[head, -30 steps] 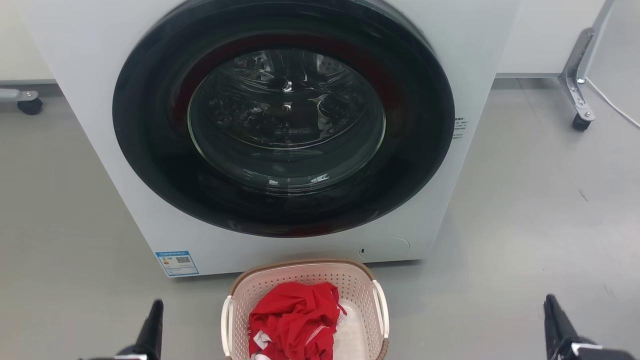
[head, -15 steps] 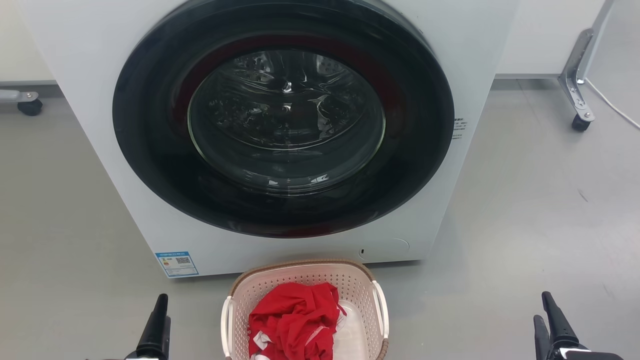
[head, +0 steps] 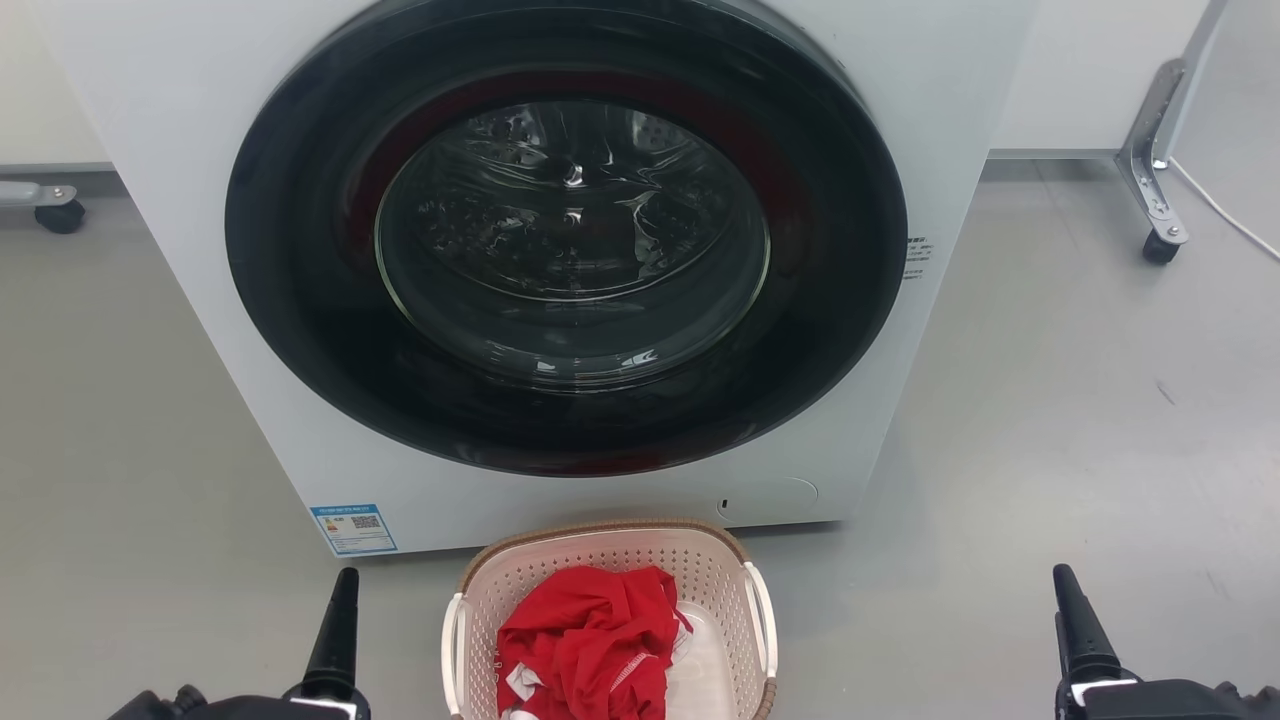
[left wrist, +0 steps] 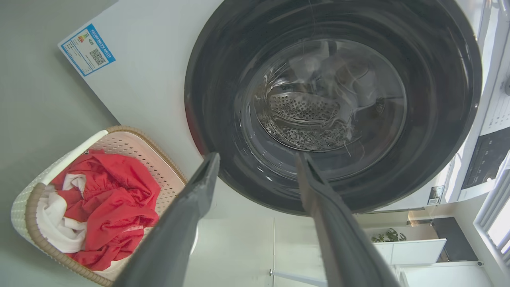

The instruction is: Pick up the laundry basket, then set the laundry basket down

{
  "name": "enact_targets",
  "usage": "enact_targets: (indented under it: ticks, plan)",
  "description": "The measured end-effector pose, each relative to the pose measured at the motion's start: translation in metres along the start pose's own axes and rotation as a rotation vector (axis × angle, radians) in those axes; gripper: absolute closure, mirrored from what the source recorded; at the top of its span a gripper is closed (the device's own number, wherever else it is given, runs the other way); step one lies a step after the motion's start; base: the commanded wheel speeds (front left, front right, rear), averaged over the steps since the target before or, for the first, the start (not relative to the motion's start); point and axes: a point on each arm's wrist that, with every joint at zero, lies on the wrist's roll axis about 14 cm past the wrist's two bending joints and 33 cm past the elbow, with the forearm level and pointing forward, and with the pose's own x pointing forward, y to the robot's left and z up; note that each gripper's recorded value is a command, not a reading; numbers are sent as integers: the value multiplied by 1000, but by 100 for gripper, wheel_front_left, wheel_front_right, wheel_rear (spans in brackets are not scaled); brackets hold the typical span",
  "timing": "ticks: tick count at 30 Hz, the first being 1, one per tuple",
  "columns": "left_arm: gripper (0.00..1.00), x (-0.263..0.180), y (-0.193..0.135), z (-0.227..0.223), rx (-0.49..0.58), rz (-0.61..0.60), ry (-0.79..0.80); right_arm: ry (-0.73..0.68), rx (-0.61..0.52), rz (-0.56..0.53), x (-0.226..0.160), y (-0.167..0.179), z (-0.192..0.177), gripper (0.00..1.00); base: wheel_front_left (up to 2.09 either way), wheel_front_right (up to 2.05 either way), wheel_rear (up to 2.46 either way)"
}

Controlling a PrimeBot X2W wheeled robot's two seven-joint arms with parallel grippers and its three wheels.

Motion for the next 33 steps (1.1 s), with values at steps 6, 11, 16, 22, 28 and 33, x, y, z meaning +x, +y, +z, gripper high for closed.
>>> enact_targets:
  ticks: [6,11,16,22,28,33]
  plan:
    - [0,1,-6,-1,126,-7,-3,9,-135,19,1,8,-6,0,0,0,0]
    - [0,1,-9,-4,265,-16,1,14,-263,27,1,11,-10,0,0,0,0]
    - [0,1,-14,-3,405,-29,-4,18,-377,49,0,17,-14,0,0,0,0]
    - [0,0,-19,-5,554,-45,-13,18,-499,62,0,21,-18,0,0,0,0]
    - [0,-3,-19,-6,686,-48,-27,1,-611,94,-1,29,-21,0,0,0,0]
    - [0,-3,-27,-7,782,-77,-47,-12,-693,109,-2,33,-23,0,0,0,0]
